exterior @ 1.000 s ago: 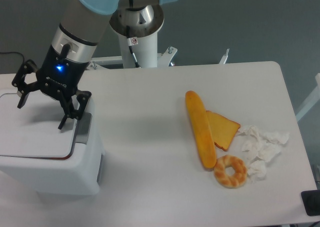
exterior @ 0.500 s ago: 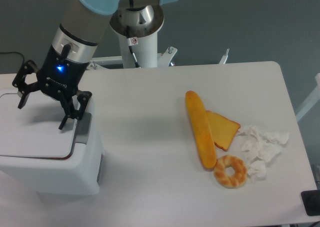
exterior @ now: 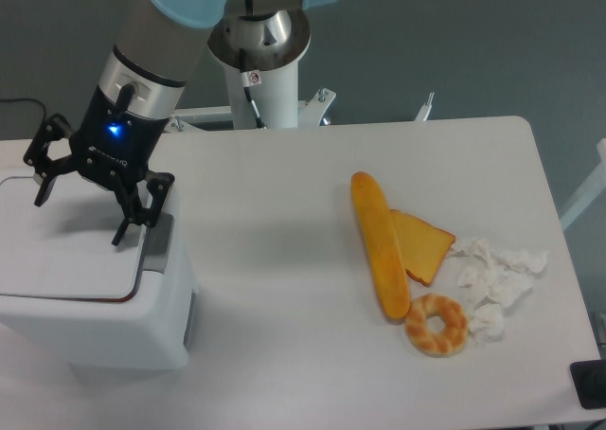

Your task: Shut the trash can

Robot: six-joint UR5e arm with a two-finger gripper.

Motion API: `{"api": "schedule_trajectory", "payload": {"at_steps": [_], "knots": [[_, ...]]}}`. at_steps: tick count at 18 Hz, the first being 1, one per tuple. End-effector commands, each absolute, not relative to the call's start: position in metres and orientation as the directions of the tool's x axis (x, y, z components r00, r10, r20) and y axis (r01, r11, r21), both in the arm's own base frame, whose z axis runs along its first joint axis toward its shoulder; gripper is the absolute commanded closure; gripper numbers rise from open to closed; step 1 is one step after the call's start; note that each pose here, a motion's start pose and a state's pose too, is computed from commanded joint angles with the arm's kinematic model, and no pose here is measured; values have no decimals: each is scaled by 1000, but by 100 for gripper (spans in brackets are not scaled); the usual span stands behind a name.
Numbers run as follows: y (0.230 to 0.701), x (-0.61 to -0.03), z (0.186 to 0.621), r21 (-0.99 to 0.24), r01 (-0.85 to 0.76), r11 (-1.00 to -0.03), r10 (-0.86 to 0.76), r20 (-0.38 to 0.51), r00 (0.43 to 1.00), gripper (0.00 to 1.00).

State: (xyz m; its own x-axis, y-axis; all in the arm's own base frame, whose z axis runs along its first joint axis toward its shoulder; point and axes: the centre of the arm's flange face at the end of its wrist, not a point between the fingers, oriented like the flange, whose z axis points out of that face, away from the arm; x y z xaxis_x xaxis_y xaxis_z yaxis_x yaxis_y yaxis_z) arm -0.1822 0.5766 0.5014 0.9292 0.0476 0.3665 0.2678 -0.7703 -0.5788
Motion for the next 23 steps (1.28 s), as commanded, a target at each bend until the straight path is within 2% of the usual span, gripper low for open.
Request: {"api": "schedule_trajectory", "payload": {"at_steps": [23], "knots": [[578,-190,493,-564,286,-775,66,377,924,0]]}}
